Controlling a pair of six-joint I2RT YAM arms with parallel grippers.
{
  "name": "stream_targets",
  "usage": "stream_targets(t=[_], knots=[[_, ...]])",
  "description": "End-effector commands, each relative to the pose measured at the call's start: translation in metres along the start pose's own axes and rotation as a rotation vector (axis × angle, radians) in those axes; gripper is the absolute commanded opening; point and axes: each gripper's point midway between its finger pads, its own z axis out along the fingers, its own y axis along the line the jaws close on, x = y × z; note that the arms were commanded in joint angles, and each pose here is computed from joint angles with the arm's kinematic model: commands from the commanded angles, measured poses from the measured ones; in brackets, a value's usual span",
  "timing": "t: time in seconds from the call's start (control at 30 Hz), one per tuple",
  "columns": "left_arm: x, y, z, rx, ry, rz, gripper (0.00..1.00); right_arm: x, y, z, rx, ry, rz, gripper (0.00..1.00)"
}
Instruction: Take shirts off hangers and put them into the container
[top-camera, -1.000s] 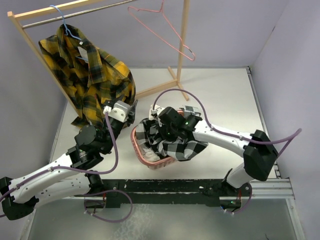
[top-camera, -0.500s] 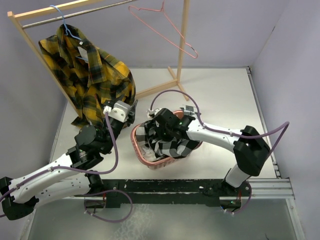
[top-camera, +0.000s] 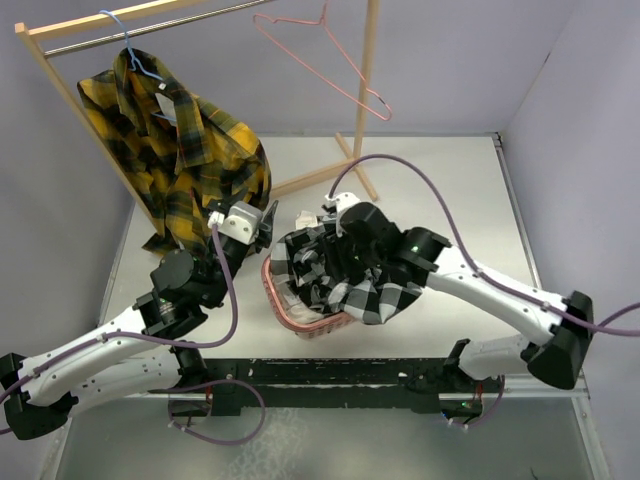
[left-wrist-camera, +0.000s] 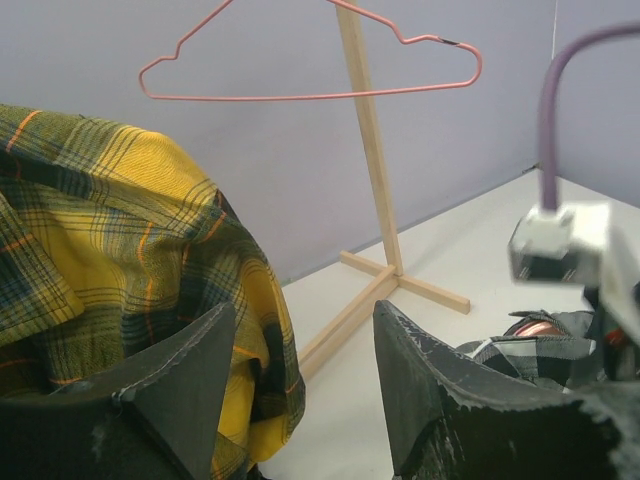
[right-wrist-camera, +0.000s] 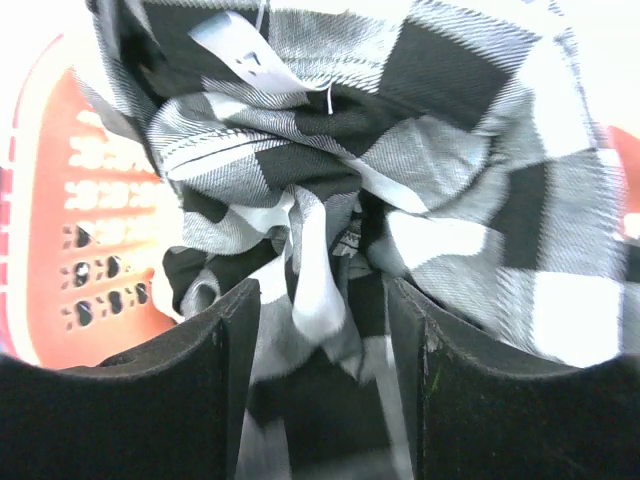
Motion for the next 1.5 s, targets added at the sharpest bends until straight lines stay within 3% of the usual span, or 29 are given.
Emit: stream_targets(t=[0.0, 0.13, 0.23, 0.3, 0.33, 0.53, 0.83, 1.17, 1.47], knots=[[-0.008, -0.001, 0.0, 0.003, -0.033, -0.036, 0.61, -0.041, -0.016, -0.068, 0.062, -0.176, 0.012, 0.58], [-0.009, 0.0, 0.0, 0.001, -0.035, -0.036, 0.61, -0.043, -0.032, -0.119, 0.099, -0.244, 0.03, 0.62], [-0.01, 0.002, -0.001, -0.006, -0.039, -0.036, 0.61, -0.025, -0.045, -0.151, 0.113, -0.266, 0.052, 0.55], [-0.01, 0.003, -0.001, -0.009, -0.039, -0.035, 0.61, -0.005, -0.047, -0.161, 0.081, -0.253, 0.055, 0.05], [-0.01, 0.003, -0.001, -0.011, -0.039, -0.034, 0.61, 0.006, -0.046, -0.163, 0.055, -0.241, 0.057, 0.0], [-0.008, 0.001, 0.0, -0.008, -0.033, -0.029, 0.6, 0.073, -0.029, -0.158, -0.104, -0.071, 0.077, 0.0], [-0.005, -0.004, 0.003, 0.007, -0.021, -0.027, 0.6, 0.107, -0.018, -0.156, -0.195, 0.007, 0.097, 0.0], [-0.006, 0.0, 0.001, -0.005, -0.024, -0.028, 0.6, 0.081, 0.001, -0.098, -0.208, 0.04, 0.044, 0.0], [-0.006, -0.002, 0.002, -0.001, -0.023, -0.027, 0.6, 0.016, 0.0, -0.101, -0.147, -0.118, 0.003, 0.0]])
